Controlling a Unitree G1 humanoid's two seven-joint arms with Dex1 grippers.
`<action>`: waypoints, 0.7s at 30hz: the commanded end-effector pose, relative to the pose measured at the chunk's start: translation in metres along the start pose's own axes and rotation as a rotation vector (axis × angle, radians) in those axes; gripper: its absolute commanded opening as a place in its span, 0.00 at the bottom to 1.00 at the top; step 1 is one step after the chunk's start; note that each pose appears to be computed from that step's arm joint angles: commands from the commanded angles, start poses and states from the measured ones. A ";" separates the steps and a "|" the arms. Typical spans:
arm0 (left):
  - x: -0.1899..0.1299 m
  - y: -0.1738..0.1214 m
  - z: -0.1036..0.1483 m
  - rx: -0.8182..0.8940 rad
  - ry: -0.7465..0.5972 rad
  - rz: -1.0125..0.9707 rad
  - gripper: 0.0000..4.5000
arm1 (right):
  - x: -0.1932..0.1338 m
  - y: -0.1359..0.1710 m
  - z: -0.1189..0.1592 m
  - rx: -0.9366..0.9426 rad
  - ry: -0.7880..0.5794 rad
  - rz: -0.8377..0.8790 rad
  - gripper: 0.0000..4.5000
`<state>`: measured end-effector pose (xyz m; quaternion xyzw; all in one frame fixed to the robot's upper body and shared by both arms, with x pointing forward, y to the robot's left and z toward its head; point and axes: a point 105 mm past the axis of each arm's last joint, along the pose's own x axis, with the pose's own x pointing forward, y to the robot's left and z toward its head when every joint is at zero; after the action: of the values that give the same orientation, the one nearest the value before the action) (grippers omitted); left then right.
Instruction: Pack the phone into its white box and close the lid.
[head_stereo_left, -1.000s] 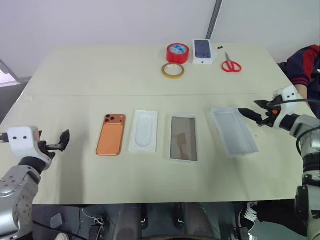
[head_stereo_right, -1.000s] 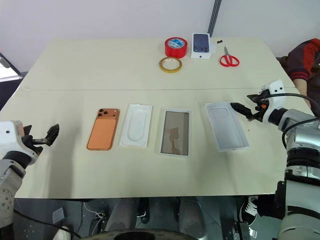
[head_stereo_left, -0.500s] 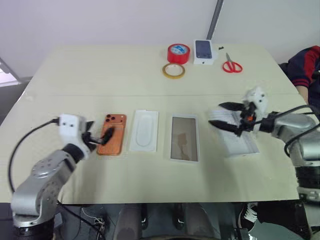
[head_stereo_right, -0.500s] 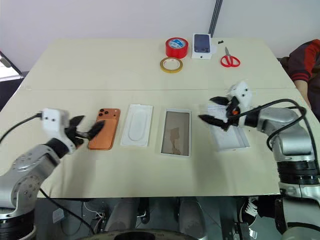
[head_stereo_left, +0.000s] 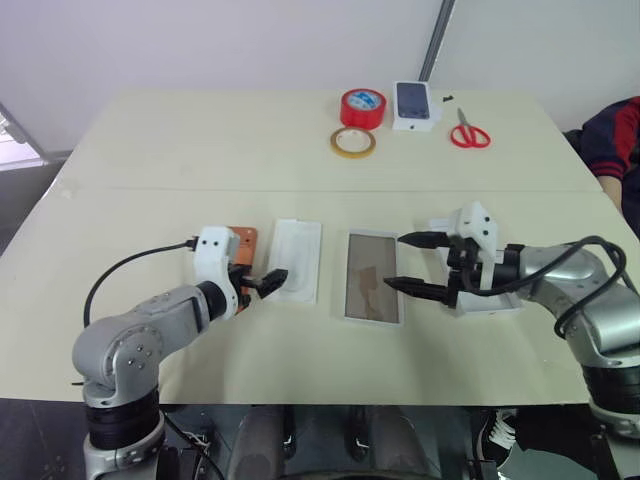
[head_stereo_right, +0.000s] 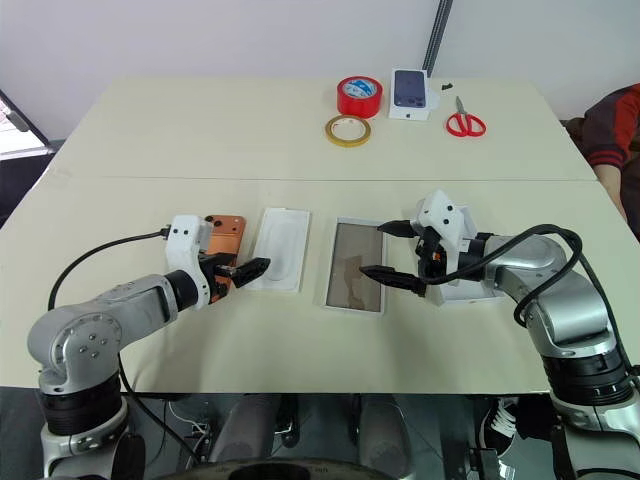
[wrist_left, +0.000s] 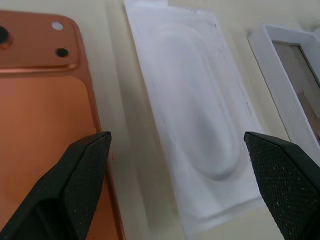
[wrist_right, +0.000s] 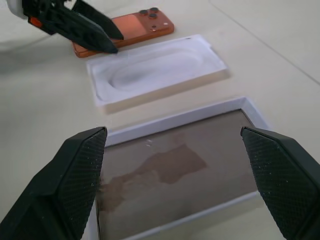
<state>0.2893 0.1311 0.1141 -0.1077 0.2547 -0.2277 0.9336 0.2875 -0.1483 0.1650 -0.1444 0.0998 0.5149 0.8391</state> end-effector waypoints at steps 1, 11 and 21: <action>0.003 -0.004 0.004 -0.044 0.004 -0.012 0.99 | 0.005 0.010 0.013 -0.049 -0.032 0.039 0.99; 0.013 -0.009 -0.003 -0.108 0.052 -0.033 0.81 | 0.021 0.035 0.002 -0.129 0.075 0.131 1.00; 0.011 -0.005 0.006 -0.172 0.005 -0.027 0.01 | 0.035 0.054 -0.025 -0.166 0.274 0.185 1.00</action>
<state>0.2960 0.1183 0.1074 -0.1882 0.2924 -0.2236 0.9106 0.2549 -0.1089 0.1151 -0.2465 0.1955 0.5752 0.7551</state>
